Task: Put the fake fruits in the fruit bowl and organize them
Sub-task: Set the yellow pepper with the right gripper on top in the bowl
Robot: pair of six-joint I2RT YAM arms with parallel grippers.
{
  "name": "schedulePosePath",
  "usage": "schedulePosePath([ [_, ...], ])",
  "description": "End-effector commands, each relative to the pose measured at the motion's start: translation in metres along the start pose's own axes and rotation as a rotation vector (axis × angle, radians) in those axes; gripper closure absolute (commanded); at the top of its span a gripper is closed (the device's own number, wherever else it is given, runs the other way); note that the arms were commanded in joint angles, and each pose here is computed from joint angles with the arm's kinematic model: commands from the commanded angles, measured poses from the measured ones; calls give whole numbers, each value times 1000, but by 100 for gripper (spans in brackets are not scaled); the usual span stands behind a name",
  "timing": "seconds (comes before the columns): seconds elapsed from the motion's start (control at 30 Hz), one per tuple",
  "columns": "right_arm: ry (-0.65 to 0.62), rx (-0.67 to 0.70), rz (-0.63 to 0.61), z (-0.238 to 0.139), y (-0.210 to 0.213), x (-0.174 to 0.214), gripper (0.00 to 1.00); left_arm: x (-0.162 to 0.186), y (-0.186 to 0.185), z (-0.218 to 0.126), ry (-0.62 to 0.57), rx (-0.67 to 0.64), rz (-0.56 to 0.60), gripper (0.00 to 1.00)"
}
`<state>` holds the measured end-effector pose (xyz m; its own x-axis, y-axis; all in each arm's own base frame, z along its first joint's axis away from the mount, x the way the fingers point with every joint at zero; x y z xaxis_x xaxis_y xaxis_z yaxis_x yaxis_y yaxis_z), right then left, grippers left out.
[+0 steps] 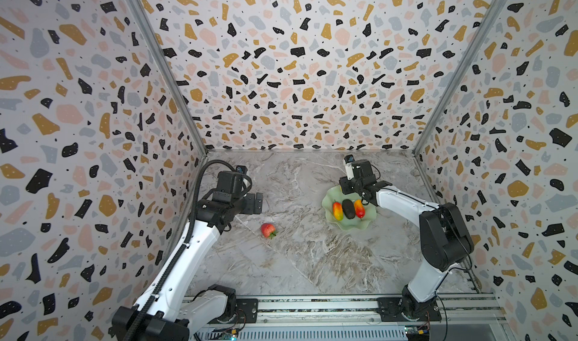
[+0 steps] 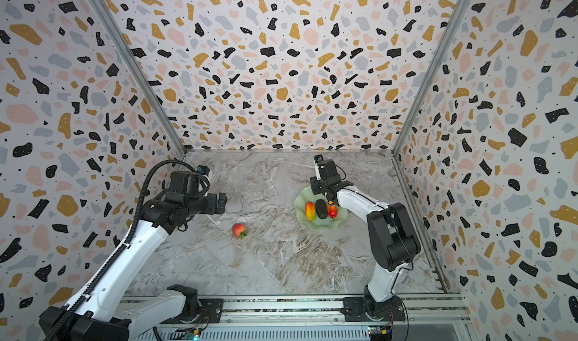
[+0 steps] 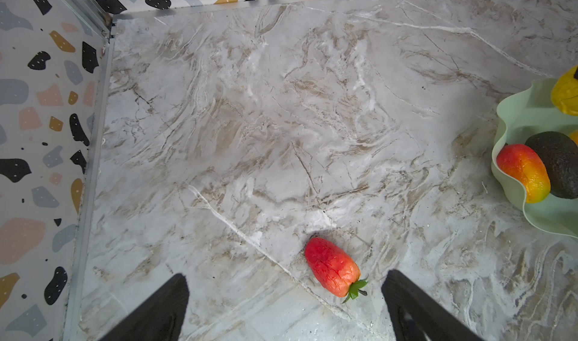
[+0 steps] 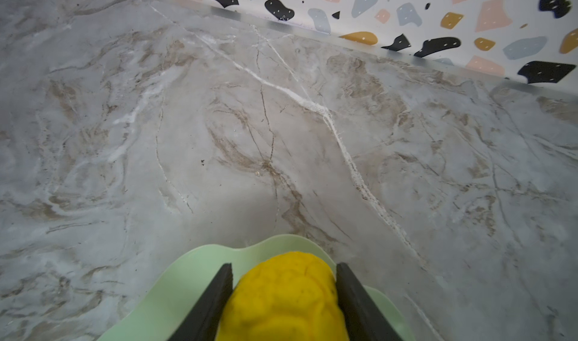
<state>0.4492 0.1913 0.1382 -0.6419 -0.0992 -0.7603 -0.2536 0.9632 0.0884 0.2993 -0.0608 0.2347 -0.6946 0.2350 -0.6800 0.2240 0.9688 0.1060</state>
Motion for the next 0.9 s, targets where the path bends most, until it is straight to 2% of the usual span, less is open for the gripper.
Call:
schedulePosePath([
  [0.0,-31,-29,-9,0,8,-13,73,2,-1,2,8,-3,22,0],
  [0.27,3,-18,-5,16,8,8,74,3,-3,2,5,-1,26,0],
  [0.33,11,-10,-13,17,9,14,71,3,-3,2,5,0,28,0],
  [0.63,23,15,-42,8,9,27,47,2,-5,2,1,7,30,0],
  [0.87,-1,23,-52,-9,9,19,28,3,-6,2,1,11,32,0],
])
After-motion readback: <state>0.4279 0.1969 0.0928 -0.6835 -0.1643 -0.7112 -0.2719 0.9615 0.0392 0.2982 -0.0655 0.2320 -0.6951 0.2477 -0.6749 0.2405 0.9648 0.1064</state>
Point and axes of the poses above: each gripper's point midway between its finger pads, its own z axis out along the fingers, its own y axis along the line the jaws close on, x = y × z, the point moved 1 cm from there along -z, back along the fingers, and after that the axes turned 8 degrees about z, right-handed, at the moved point
